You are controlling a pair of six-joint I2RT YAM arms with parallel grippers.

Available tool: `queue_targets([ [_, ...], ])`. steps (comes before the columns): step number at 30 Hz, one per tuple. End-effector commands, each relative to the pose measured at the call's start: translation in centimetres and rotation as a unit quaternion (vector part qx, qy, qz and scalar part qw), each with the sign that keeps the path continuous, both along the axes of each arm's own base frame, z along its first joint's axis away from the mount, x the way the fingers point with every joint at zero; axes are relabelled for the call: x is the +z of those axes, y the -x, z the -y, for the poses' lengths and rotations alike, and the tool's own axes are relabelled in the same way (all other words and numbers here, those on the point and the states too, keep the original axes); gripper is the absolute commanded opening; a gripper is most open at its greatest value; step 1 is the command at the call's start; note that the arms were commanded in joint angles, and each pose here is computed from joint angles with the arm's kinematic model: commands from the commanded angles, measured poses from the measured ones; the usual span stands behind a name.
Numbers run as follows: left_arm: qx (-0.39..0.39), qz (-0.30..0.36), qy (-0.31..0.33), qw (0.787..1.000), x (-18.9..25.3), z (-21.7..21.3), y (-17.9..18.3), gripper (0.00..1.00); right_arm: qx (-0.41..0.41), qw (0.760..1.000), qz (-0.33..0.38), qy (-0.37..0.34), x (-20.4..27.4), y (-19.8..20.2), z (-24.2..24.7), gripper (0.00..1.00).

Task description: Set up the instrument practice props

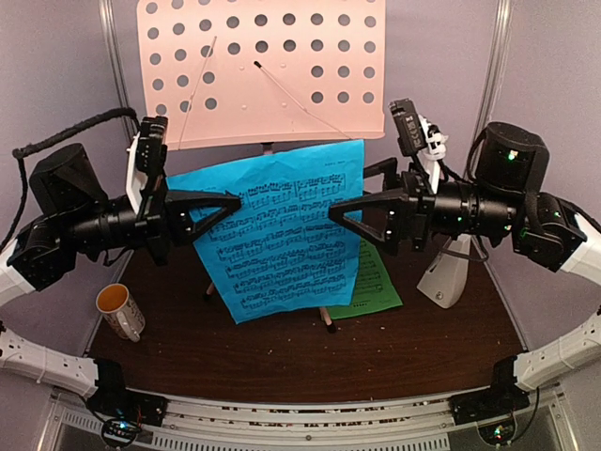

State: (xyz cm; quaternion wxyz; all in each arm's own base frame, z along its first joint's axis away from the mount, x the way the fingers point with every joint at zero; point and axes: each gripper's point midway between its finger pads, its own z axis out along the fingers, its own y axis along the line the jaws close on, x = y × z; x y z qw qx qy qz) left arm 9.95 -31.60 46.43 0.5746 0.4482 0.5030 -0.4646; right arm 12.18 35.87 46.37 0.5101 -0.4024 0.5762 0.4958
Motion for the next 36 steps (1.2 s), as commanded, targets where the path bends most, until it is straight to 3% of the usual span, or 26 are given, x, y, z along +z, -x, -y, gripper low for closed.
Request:
queue_targets([
  [1, -0.020, -0.007, -0.001, 1.000, 1.4, -0.2, 0.5, 0.00, -0.038, 0.996, 0.033, 0.077, -2.1, -1.0, -0.4, 0.65],
  [8, -0.025, -0.027, -0.006, 0.999, 2.2, 0.2, 0.3, 0.00, -0.039, 0.995, 0.059, 0.072, -0.6, -0.2, -0.5, 0.08],
  [9, -0.020, -0.029, -0.004, 0.999, 2.3, 0.2, 0.1, 0.06, -0.039, 0.995, 0.057, 0.066, -0.2, -0.1, -0.4, 0.01],
  [12, 0.025, -0.030, 0.006, 0.999, 2.8, -0.6, -1.1, 0.40, -0.041, 0.997, 0.045, 0.041, 1.6, 0.1, 0.1, 0.00],
  [15, 0.092, -0.022, 0.021, 0.995, 3.8, -2.6, -2.6, 0.50, -0.060, 0.998, 0.031, 0.016, 3.2, -0.3, 1.0, 0.00],
  [29, 0.289, 0.047, 0.018, 0.956, 7.3, -8.3, -7.1, 0.52, -0.120, 0.991, -0.032, -0.043, 7.3, -3.8, 3.8, 0.00],
  [36, 0.360, 0.065, -0.008, 0.931, 9.2, -9.3, -9.2, 0.48, -0.151, 0.987, -0.017, -0.046, 8.8, -5.3, 4.6, 0.00],
])
